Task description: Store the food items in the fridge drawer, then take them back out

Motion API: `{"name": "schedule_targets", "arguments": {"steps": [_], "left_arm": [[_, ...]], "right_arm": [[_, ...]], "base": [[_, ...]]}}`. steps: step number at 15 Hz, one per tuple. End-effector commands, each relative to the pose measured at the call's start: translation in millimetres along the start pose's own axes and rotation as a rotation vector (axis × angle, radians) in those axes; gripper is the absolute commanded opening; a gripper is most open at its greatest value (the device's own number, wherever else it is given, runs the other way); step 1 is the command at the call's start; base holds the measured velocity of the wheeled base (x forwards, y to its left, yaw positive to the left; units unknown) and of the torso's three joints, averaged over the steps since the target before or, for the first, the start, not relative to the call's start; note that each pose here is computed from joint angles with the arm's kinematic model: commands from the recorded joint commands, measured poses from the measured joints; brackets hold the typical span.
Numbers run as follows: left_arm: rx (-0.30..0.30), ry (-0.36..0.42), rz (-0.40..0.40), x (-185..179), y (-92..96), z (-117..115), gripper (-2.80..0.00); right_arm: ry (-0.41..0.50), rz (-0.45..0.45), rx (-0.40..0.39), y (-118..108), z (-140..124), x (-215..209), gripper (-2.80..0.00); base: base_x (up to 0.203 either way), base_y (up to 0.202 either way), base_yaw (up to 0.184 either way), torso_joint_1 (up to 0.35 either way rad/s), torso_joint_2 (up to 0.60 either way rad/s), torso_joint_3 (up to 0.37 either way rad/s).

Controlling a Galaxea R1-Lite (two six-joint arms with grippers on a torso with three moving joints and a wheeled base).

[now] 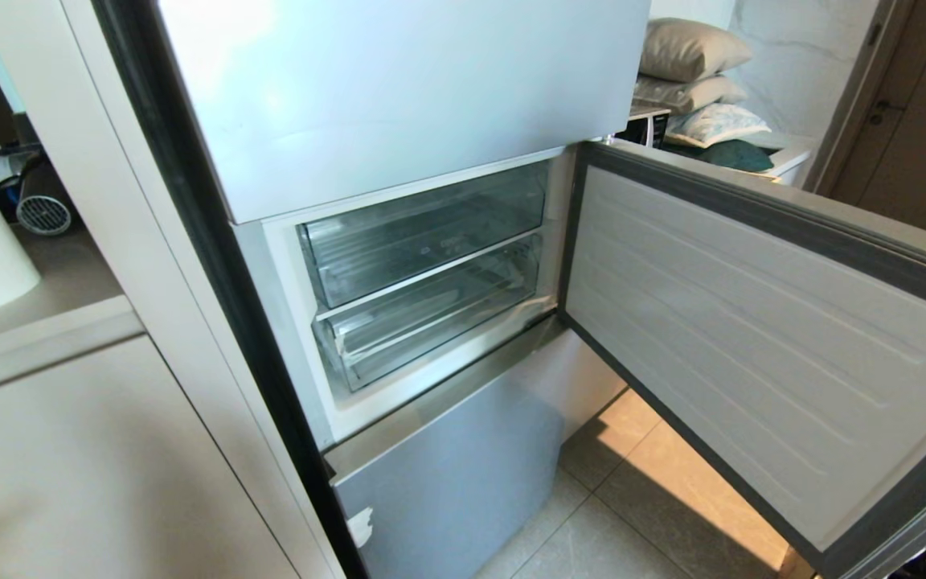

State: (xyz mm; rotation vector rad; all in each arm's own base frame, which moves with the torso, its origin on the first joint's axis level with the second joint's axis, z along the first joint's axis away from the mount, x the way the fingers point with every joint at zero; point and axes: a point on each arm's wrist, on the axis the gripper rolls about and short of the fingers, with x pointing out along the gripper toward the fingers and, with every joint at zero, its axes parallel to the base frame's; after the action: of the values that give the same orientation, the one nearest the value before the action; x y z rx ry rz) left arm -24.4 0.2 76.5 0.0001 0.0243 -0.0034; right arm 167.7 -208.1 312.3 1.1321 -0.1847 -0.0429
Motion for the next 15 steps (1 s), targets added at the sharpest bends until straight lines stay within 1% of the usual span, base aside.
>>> {"name": "schedule_targets", "arguments": {"steps": [1,2,3,4,6,8,9,11,13,15], "left_arm": [[0.0,0.002,0.0,0,0.0,0,-2.8],[0.0,0.002,0.0,0,0.0,0,-2.8],[0.0,0.002,0.0,0,0.0,0,-2.8],[0.0,0.002,0.0,0,0.0,0,-2.8],[0.0,0.002,0.0,0,0.0,0,-2.8],[0.0,0.002,0.0,0,0.0,0,-2.8],[0.0,0.002,0.0,0,0.0,0,-2.8],[0.0,0.002,0.0,0,0.0,0,-2.8],[0.0,0.002,0.0,0,0.0,0,-2.8],[0.0,0.002,0.0,0,0.0,0,-2.8]], "right_arm": [[-0.074,-0.11,-0.012,-35,-1,4,-2.8],[-0.158,-0.185,-0.042,-49,-2,8,-2.8],[-0.222,-0.255,-0.058,-61,-7,15,-2.8],[-0.22,-0.302,-0.062,-72,-19,24,-2.8],[-0.117,-0.342,-0.067,-83,-55,39,-2.8],[0.018,-0.328,-0.084,-82,-94,52,-2.8],[0.084,-0.318,-0.106,-80,-115,58,-2.8],[0.206,-0.285,-0.163,-66,-164,68,-2.8],[0.282,-0.264,-0.214,-48,-215,71,-2.8],[0.349,-0.217,-0.256,-28,-260,66,-2.8]], "base": [[0.0,0.0,0.0,0.0,0.0,0.0],[0.0,0.0,0.0,0.0,0.0,0.0],[0.0,0.0,0.0,0.0,0.0,0.0],[0.0,0.0,0.0,0.0,0.0,0.0],[0.0,0.0,0.0,0.0,0.0,0.0],[0.0,0.0,0.0,0.0,0.0,0.0],[0.0,0.0,0.0,0.0,0.0,0.0],[0.0,0.0,0.0,0.0,0.0,0.0],[0.0,0.0,0.0,0.0,0.0,0.0],[0.0,0.0,0.0,0.0,0.0,0.0]]}}
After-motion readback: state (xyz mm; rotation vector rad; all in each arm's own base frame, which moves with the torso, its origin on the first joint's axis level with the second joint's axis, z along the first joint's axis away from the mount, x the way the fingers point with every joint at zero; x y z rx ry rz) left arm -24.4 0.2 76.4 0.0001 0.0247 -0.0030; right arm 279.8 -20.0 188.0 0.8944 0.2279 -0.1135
